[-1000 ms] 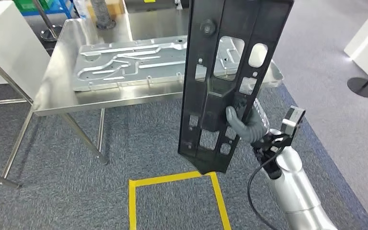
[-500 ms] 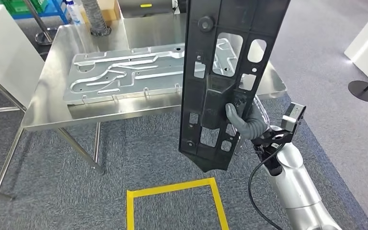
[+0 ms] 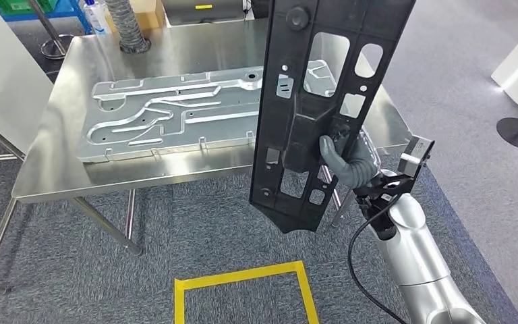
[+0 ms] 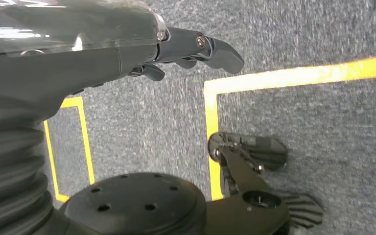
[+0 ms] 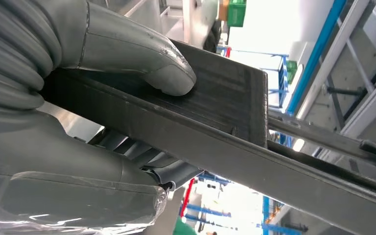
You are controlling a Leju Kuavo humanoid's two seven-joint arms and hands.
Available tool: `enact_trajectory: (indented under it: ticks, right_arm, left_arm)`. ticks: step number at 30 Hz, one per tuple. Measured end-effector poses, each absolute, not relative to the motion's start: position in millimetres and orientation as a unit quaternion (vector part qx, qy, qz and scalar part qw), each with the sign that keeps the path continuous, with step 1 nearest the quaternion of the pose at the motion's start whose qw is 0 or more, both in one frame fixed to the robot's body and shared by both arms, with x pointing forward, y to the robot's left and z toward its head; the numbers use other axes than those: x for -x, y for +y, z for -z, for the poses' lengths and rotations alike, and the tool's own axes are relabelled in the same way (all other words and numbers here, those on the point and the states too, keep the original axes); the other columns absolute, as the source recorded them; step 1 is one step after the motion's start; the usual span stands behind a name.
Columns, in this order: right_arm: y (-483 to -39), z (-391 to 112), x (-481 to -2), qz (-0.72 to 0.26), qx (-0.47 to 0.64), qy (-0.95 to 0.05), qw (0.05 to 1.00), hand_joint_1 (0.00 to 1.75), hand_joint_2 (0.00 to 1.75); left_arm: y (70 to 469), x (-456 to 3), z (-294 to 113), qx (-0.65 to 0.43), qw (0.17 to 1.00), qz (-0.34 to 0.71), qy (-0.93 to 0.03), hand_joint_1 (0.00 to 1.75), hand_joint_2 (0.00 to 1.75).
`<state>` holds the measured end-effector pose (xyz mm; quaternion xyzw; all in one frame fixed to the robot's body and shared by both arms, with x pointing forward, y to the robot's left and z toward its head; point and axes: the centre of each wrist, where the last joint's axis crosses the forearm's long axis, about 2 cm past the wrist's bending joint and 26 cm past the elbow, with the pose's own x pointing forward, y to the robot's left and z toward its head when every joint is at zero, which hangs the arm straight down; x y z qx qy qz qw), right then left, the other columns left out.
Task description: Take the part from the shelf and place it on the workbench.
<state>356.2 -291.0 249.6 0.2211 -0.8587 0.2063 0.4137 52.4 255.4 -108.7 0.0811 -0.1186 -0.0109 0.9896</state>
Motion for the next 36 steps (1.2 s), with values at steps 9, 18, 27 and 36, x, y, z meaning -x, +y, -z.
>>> enact_trajectory:
  ticks: [9,18,27,36]
  right_arm:
    - [-294.3,-249.2,-359.0,-0.204,-0.218,-0.859,0.415,1.69,1.75]
    - [-295.9,-261.5,-374.2,-0.228,-0.187,-0.871,0.393,1.69,1.75]
    - [-296.8,-358.8,-465.0,-0.353,-0.024,-0.864,0.358,1.69,1.75]
    - [-296.4,-430.4,-508.1,-0.511,0.391,-0.700,0.310,1.69,1.75]
  left_arm:
    - [255.1,-55.2,108.3,-0.079,0.989,0.014,-0.124,0.00,1.75]
    - [254.2,-53.9,108.5,-0.068,0.988,0.010,-0.139,0.00,1.75]
    - [253.5,-56.2,108.2,-0.064,0.986,0.012,-0.156,0.00,1.75]
    - [255.2,-59.7,107.7,-0.075,0.981,0.018,-0.179,0.00,1.75]
